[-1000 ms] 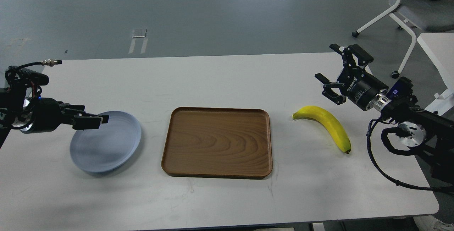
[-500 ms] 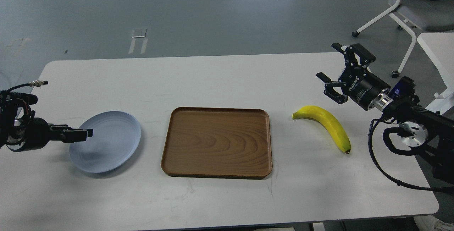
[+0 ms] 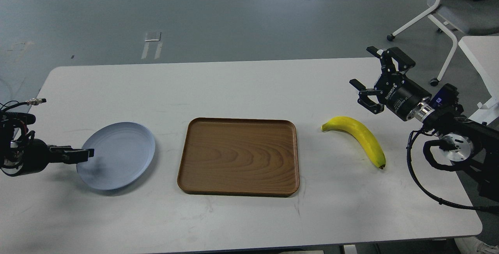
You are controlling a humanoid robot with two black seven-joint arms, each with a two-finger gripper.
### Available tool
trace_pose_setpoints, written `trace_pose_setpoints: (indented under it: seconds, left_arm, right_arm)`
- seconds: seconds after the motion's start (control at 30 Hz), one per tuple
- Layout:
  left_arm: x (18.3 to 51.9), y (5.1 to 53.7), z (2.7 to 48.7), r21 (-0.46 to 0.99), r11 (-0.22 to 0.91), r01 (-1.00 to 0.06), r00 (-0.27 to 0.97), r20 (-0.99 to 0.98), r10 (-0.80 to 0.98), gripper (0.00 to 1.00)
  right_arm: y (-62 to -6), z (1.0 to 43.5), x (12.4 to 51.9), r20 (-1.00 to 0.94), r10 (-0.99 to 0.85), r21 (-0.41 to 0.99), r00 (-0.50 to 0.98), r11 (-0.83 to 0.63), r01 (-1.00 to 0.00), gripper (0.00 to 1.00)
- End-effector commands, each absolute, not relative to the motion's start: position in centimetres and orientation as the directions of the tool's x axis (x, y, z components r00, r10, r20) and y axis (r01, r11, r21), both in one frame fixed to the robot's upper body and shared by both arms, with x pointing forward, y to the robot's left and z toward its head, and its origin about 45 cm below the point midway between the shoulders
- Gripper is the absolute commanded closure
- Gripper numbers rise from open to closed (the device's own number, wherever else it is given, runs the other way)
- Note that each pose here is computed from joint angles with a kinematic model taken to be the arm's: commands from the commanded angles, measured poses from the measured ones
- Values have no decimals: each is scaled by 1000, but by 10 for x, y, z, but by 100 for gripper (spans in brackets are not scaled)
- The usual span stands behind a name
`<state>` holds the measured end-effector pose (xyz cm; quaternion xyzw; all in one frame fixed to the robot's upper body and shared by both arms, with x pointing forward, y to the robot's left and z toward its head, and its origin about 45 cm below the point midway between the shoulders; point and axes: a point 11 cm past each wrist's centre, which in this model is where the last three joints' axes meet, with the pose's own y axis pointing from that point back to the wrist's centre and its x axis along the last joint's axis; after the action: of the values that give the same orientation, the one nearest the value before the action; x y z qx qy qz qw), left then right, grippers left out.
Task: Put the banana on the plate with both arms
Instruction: 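Grasp the edge of the blue plate with the left gripper, then lift the plate with the left gripper and lower it onto the wooden tray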
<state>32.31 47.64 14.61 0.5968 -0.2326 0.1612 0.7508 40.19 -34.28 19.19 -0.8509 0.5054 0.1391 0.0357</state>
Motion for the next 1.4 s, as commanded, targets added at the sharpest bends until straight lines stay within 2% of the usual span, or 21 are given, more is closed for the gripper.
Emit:
trace_pose_setpoints:
  seconds: [0.0,0.03,0.07,0.13,0.27,0.37,0.47,1.0,1.17,1.37]
  left_arm:
    - [323,475,146,817,242,-523,839,543,-19,29]
    - [323,474,145,817,245,-523,839,543,-20,35]
    - [323,474,145,817,245,-523,839,543,-20,35]
    - [324,470,143,817,254,-518,841,540,-22,49]
    - [323,468,141,820,257,-511,845,534,-21,67]
    - [323,468,141,821,259,-510,846,532,-22,72]
    - [324,467,141,820,258,-510,846,533,-23,100]
    - [338,450,144,794,299,-530,829,559,-16,100]
    - [369,440,180,724,334,-604,780,623,58,100]
    - [389,429,208,707,364,-607,776,625,80,100]
  right_arm:
    - [-343,191,402,-273,-850,81,450,-486,-870,0]
    - [-343,191,402,-273,-850,81,450,-486,-870,0]
    - [-343,191,402,-273,-850,81,450,-486,-870,0]
    - [-343,191,402,-273,-850,81,450,-486,-870,0]
    - [-343,191,402,-273,-850,81,450,-486,-870,0]
    - [-343,191,402,-273,-850,81,450,-486,-870,0]
    - [-344,191,401,-273,-851,83,448,-485,-871,0]
    - [-344,191,401,-273,-852,82,447,-483,-872,0]
    - [-344,191,401,-273,-851,82,448,-484,-871,0]
    - [-344,191,402,-274,-852,80,447,-484,-872,0]
